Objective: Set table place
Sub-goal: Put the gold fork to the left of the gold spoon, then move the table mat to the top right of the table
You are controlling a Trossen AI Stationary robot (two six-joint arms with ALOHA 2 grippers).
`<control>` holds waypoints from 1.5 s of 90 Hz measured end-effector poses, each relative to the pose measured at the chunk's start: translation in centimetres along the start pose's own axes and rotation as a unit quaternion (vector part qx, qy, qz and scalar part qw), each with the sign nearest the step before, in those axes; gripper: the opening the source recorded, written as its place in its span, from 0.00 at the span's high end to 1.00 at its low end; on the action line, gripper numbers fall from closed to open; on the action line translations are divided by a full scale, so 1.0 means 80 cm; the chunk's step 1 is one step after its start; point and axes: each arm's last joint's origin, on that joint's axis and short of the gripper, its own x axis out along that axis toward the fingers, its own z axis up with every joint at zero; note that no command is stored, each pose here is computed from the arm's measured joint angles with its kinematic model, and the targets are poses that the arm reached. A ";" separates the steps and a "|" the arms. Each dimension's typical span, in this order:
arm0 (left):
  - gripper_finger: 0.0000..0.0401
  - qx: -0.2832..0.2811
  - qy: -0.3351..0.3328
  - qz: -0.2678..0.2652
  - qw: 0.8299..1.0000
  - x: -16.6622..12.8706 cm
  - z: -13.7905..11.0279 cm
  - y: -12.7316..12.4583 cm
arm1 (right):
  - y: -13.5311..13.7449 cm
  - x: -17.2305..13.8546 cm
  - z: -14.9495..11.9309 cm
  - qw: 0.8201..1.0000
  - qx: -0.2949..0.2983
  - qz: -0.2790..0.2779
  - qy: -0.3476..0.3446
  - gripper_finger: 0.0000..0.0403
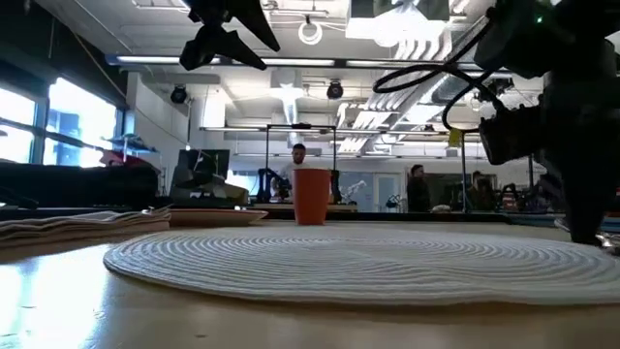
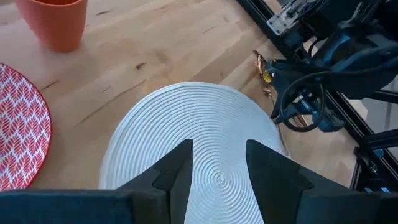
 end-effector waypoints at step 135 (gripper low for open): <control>0.67 0.051 0.285 0.177 0.941 -0.024 -0.105 0.042 | 0.091 0.052 0.137 0.996 -0.019 -0.043 -0.081 0.90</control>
